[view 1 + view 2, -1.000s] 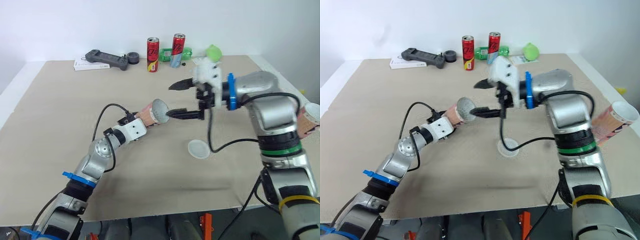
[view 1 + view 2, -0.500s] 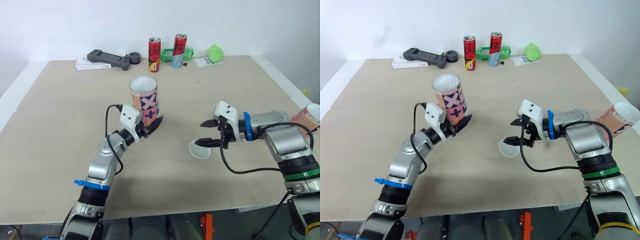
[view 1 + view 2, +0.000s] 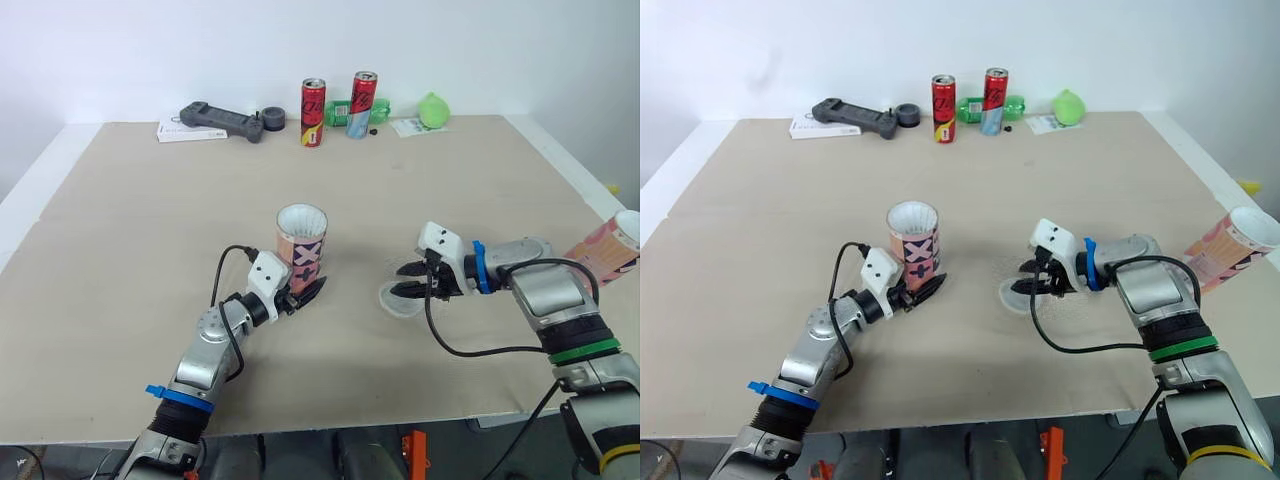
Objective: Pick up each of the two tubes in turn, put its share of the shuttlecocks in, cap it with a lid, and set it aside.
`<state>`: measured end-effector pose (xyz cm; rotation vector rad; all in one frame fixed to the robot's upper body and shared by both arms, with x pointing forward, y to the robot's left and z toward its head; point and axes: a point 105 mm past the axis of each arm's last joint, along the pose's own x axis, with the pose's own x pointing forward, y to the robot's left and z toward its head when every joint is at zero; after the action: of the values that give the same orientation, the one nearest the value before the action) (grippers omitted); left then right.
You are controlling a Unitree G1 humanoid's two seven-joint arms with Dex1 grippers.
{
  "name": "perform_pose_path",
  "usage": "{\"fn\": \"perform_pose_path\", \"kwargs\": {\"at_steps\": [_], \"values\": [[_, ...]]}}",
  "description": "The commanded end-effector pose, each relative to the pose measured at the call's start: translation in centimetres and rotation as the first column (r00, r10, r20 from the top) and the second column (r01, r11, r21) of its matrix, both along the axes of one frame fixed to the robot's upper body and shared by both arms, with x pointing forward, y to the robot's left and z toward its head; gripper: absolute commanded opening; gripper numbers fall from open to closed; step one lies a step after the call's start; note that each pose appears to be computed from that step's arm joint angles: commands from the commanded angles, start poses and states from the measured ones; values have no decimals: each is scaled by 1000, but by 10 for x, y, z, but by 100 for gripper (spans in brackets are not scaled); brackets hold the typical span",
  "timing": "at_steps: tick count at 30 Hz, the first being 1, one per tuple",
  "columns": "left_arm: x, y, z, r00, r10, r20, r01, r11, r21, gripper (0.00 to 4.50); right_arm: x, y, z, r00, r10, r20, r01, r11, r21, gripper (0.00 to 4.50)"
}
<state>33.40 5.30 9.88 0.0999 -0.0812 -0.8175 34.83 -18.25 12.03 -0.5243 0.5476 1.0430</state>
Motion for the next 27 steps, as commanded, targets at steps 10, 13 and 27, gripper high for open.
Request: {"fn": "perform_pose_path", "kwargs": {"at_steps": [10,13,27], "values": [[-3,0,-21,997,6,-71,-4,1000,18,298,-2,4,24,999,24,45,-28,996,79,6],[-2,0,-21,997,8,-72,-6,1000,20,298,0,27,81,979,74,192,-111,976,189,6],[-2,0,-24,998,3,-69,-1,999,41,298,-8,145,201,748,312,586,-467,874,131,6]]}}
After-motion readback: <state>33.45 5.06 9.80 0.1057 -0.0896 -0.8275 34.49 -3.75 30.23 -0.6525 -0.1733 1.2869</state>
